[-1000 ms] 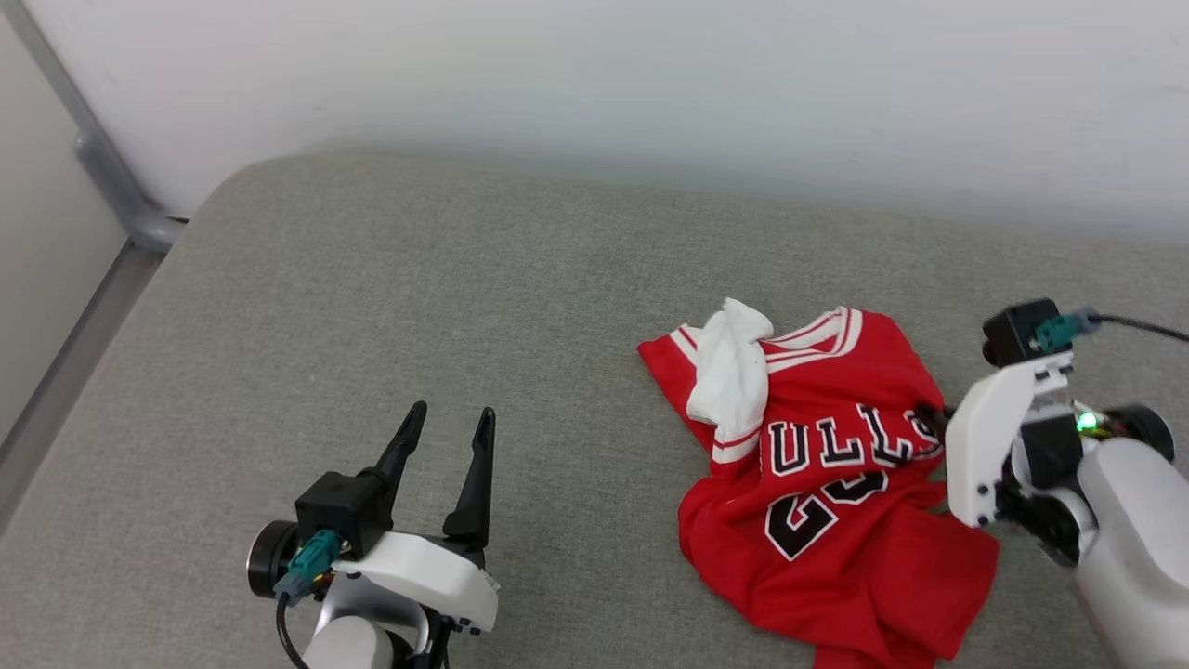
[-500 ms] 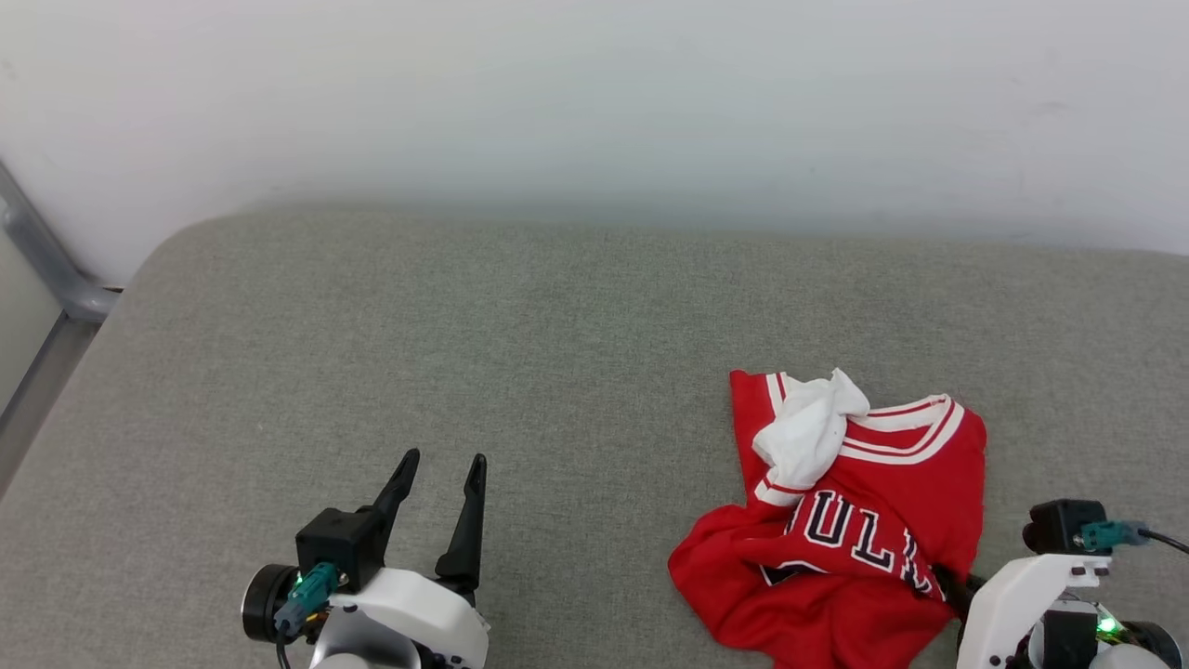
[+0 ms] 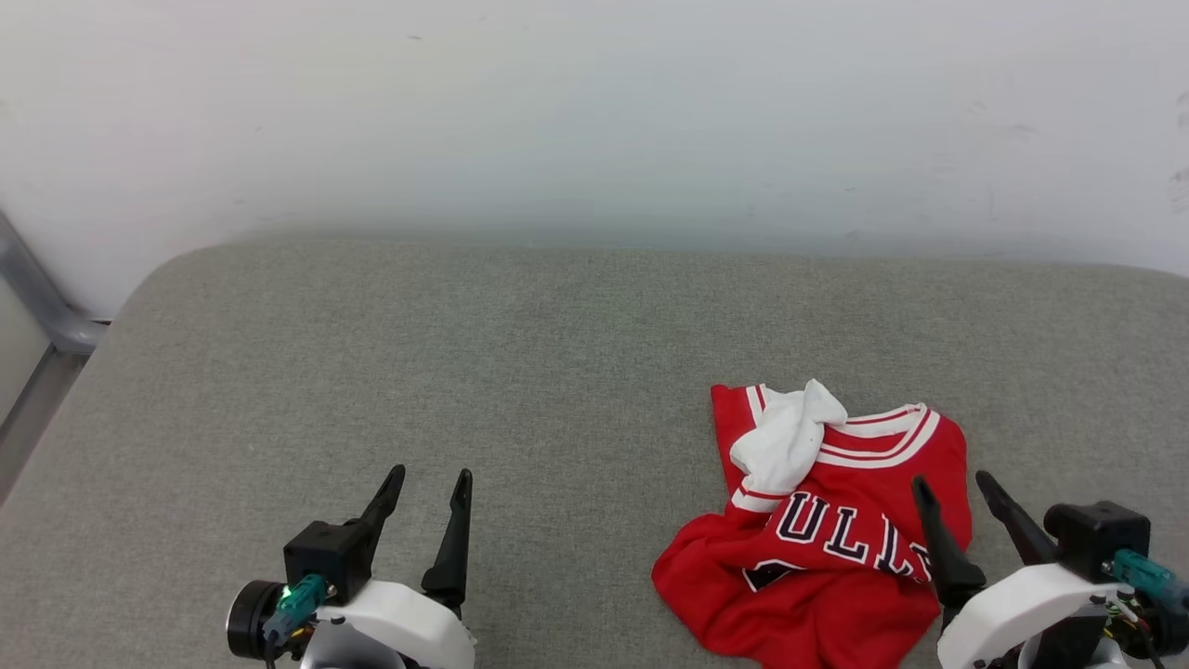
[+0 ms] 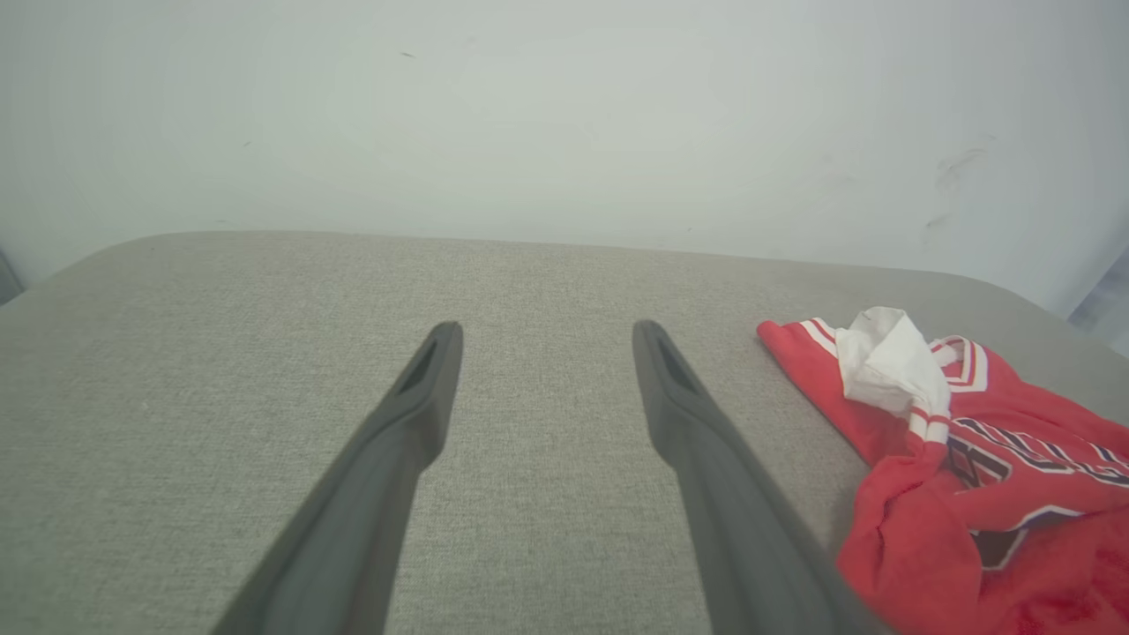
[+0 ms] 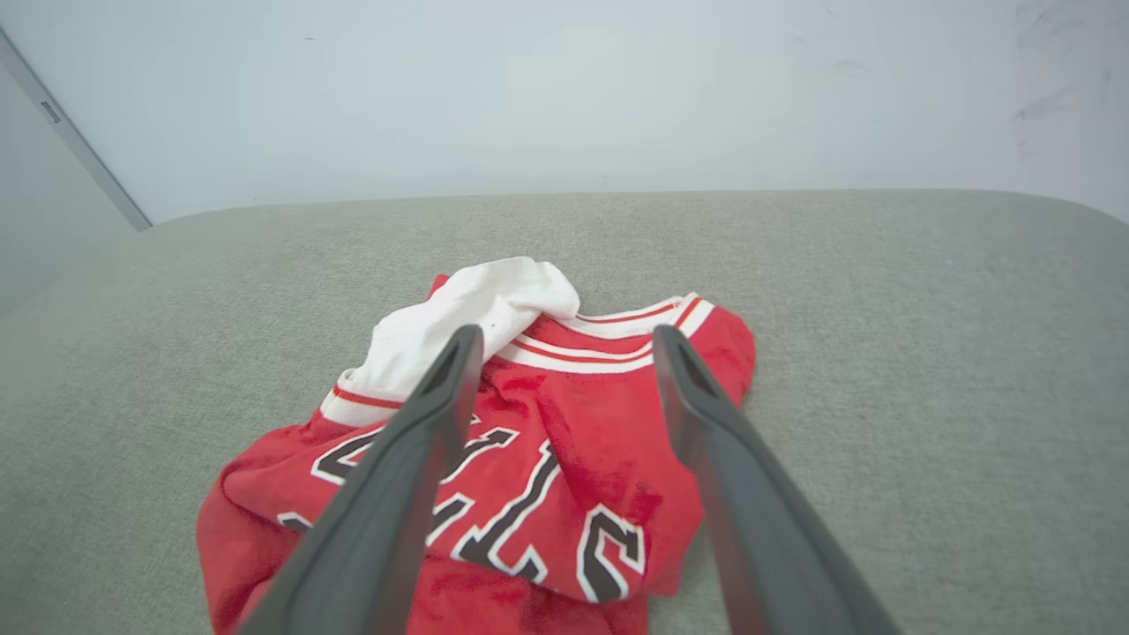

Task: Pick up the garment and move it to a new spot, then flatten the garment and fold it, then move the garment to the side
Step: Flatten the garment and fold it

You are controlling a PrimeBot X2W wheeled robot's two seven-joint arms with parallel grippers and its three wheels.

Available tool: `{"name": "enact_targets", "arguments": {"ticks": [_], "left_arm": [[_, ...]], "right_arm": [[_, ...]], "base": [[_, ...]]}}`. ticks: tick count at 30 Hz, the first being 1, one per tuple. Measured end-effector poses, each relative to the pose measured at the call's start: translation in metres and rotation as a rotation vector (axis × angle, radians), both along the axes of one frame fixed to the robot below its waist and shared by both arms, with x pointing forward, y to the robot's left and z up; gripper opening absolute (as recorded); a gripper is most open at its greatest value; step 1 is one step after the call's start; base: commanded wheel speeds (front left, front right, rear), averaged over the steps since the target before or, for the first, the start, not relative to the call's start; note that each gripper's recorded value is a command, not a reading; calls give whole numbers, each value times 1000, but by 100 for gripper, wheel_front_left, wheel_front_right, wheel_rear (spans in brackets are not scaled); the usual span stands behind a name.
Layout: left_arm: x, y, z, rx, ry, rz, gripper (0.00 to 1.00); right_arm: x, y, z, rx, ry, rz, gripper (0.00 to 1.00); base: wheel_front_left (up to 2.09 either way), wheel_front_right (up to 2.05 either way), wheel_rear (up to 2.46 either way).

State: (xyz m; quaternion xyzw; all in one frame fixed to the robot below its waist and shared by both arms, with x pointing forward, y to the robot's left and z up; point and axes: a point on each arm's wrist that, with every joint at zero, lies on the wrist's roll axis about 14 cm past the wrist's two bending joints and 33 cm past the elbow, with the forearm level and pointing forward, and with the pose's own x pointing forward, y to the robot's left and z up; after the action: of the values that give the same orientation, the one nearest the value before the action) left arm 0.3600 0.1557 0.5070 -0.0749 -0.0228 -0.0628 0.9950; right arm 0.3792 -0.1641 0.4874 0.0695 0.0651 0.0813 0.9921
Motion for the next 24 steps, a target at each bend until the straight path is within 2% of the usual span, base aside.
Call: {"name": "enact_targets", "arguments": {"ticks": [5, 17, 24], "left_arm": [[0, -1, 1, 6, 2, -2, 100], [5, -9, 2, 36, 12, -43, 100], [17, -53, 3, 44, 67, -199, 100]], "right_arm": [[-11, 3, 17, -40, -89, 1, 100], [-39, -18, 33, -58, -121, -90, 100], [-43, -26, 35, -62, -100, -120, 100]], "base": [[0, 0, 0], [0, 0, 0], [0, 0, 0]]}}
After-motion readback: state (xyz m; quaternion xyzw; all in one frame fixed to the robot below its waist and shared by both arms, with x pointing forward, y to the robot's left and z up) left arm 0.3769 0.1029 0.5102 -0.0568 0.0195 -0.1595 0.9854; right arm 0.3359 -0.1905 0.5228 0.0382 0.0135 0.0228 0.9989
